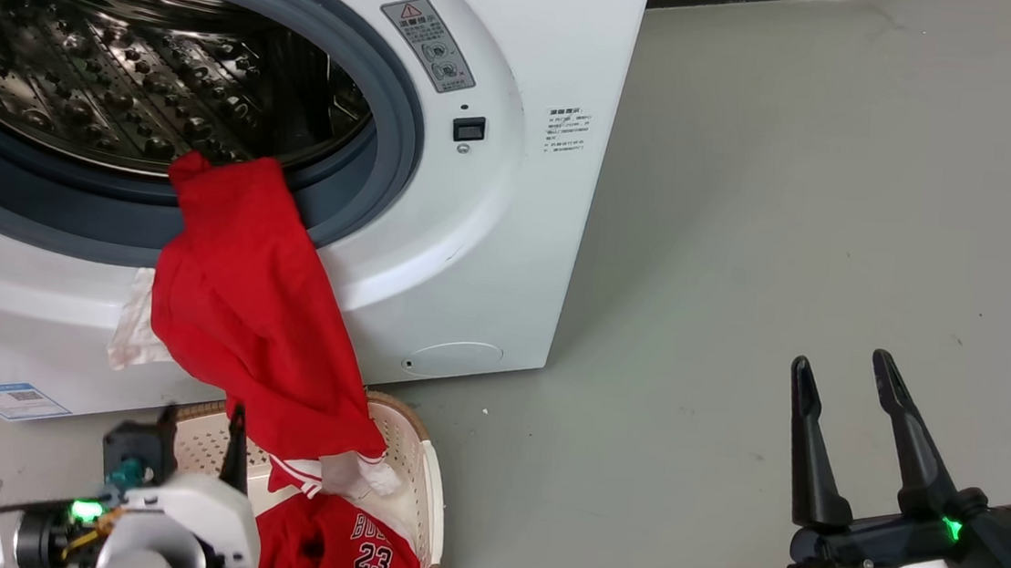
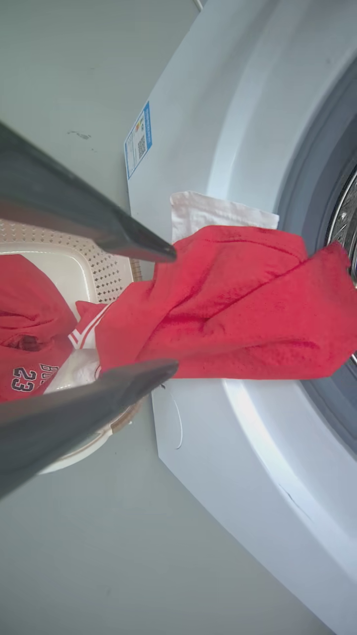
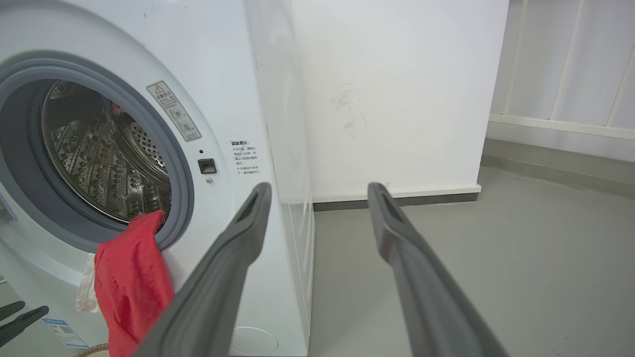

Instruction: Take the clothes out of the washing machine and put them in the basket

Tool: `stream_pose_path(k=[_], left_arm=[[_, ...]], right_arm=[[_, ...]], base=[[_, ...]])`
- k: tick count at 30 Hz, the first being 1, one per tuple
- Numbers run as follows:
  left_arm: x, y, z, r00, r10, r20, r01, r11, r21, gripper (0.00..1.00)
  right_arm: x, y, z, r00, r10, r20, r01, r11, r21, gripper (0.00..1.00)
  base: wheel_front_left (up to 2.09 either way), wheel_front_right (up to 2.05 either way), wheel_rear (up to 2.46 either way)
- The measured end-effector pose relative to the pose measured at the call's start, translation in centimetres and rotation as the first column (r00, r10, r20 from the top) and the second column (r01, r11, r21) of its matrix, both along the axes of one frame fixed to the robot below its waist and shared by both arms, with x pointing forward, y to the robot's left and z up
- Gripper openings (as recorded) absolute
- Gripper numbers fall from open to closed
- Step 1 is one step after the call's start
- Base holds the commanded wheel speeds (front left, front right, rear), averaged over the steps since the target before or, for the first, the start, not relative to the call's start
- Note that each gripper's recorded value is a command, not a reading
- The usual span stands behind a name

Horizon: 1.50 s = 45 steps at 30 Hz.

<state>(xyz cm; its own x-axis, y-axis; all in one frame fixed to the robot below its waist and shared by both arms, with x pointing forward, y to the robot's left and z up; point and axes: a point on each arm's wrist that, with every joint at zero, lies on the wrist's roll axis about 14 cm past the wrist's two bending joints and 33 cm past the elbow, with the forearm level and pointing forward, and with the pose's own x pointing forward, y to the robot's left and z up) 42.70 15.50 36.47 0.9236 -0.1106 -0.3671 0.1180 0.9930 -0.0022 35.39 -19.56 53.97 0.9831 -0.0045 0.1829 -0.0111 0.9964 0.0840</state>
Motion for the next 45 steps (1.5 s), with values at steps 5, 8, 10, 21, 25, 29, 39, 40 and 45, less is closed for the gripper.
stream_pose_path(k=[5,8,10,21,25,29,39,40,45], left_arm=[[2.3,-0.5,1.9,0.997,-0.015,0.071,0.015,1.0,-0.005,1.0],[3.7,-0.5,2.0,0.997,-0.021,0.071,0.021,1.0,0.001,1.0],[4.7,-0.3,1.7,0.998,-0.02,0.061,0.019,1.0,0.013,1.0],[10.1,0.3,-1.2,0.994,-0.033,-0.102,0.039,0.998,0.057,1.0],[11.9,0.5,-2.3,0.992,-0.034,-0.125,0.043,0.996,0.075,1.0],[13.5,0.0,-3.5,0.989,-0.039,-0.144,0.051,0.995,0.083,1.0],[14.9,-0.6,-5.9,0.989,-0.039,-0.143,0.052,0.995,0.083,1.0],[15.0,-0.7,-5.9,0.989,-0.041,-0.142,0.052,0.995,0.081,1.0],[15.0,-0.2,-5.8,0.989,-0.032,-0.141,0.043,0.996,0.08,0.0]], right_arm=[[0.0,-0.1,-0.2,1.0,-0.004,-0.007,0.004,1.0,0.0,1.0],[0.1,-0.2,-0.4,1.0,-0.008,-0.015,0.008,1.0,0.003,1.0],[0.2,-0.3,-0.6,1.0,-0.011,-0.02,0.011,1.0,0.003,1.0],[1.5,-1.4,-1.5,0.998,-0.043,-0.049,0.044,0.999,0.012,1.0],[2.2,-2.0,-2.1,0.996,-0.057,-0.064,0.058,0.998,0.013,1.0],[2.8,-2.4,-2.9,0.994,-0.069,-0.089,0.071,0.997,0.01,1.0],[3.6,-3.2,-4.2,0.988,-0.091,-0.124,0.092,0.996,0.003,1.0],[3.6,-3.2,-4.3,0.988,-0.09,-0.125,0.091,0.996,0.003,1.0],[3.8,-3.0,-4.4,0.988,-0.084,-0.128,0.086,0.996,0.006,1.0]], base=[[0.0,0.0,0.0],[0.0,0.0,0.0],[0.0,0.0,0.0],[0.0,0.0,0.0],[0.0,0.0,0.0],[0.0,0.0,0.0],[0.0,0.0,0.0],[0.0,0.0,0.0],[0.0,0.0,0.0]])
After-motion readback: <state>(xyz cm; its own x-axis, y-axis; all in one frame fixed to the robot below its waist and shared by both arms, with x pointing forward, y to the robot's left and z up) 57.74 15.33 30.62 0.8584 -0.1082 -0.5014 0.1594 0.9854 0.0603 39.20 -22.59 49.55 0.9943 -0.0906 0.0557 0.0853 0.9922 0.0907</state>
